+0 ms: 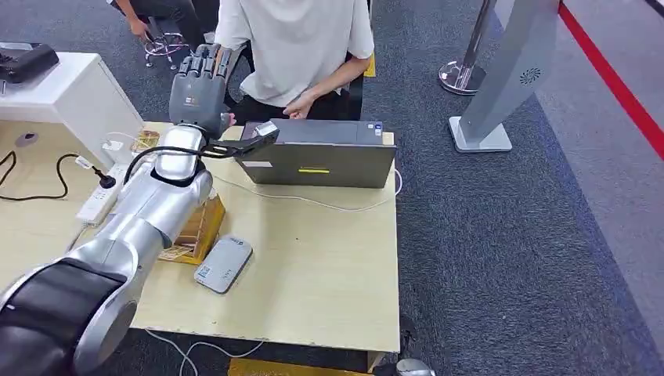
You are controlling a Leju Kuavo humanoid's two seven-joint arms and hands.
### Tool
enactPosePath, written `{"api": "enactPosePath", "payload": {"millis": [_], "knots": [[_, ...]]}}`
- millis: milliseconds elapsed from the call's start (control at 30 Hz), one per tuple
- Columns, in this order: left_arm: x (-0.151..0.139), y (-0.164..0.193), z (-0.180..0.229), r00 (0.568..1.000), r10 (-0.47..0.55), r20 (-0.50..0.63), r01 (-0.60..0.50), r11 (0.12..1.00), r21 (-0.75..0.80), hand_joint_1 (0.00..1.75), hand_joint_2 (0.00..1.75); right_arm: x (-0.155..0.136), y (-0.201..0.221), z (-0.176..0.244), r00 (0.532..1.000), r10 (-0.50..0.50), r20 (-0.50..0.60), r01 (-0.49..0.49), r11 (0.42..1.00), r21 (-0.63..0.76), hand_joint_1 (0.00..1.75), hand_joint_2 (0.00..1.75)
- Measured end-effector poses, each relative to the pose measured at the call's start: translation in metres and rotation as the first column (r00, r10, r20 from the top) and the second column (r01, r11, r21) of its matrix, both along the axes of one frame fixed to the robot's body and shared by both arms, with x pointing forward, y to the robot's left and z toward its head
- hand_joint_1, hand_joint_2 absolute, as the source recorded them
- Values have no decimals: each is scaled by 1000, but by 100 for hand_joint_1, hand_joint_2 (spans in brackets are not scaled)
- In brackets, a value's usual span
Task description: Pass the card to the sensor for recognition and then transmit it.
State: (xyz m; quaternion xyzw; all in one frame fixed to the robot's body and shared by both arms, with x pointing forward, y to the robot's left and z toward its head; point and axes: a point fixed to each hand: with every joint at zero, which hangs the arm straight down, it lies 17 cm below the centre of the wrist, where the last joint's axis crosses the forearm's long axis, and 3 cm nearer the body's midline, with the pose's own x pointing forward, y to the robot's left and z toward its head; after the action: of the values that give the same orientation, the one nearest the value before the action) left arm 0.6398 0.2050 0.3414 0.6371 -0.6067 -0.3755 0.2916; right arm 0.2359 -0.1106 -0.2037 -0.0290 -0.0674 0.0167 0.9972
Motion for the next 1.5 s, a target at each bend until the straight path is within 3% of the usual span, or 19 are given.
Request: {"api": "enactPosePath", "payload": {"millis": [167, 500, 733, 933, 1100, 1400, 1433, 1500], "knots": [[0, -3, -1, 1000, -18, -4, 18, 1000, 0, 0, 175, 0, 0, 0, 1000, -1, 2, 1, 1000, 0, 0, 175], [-33, -39, -24, 969, -244, 39, 246, 963, -113, 0, 175, 1, 1, 0, 999, -39, 5, 39, 999, 11, 0, 175], [-135, -44, -58, 919, -361, 157, 384, 911, -152, 0, 175, 0, -7, -3, 995, -103, 11, 102, 995, 10, 0, 175], [-237, -62, -62, 817, -524, 242, 555, 828, -78, 0, 175, -2, -23, -10, 989, -147, 32, 147, 989, -8, 0, 175], [-281, -55, -45, 774, -549, 316, 596, 800, -69, 0, 175, -4, -33, -13, 983, -181, 42, 182, 983, -20, 0, 175], [-303, -42, -33, 778, -516, 360, 579, 810, -89, 0, 175, -7, -39, -16, 979, -200, 34, 201, 979, -23, 0, 175], [-301, -40, -35, 793, -500, 349, 562, 821, -100, 0, 175, -7, -39, -16, 978, -204, 32, 205, 979, -21, 0, 175], [-281, -27, -58, 865, -440, 243, 482, 863, -154, 0, 175, -9, -39, -17, 976, -218, 23, 218, 976, -14, 0, 175]]}}
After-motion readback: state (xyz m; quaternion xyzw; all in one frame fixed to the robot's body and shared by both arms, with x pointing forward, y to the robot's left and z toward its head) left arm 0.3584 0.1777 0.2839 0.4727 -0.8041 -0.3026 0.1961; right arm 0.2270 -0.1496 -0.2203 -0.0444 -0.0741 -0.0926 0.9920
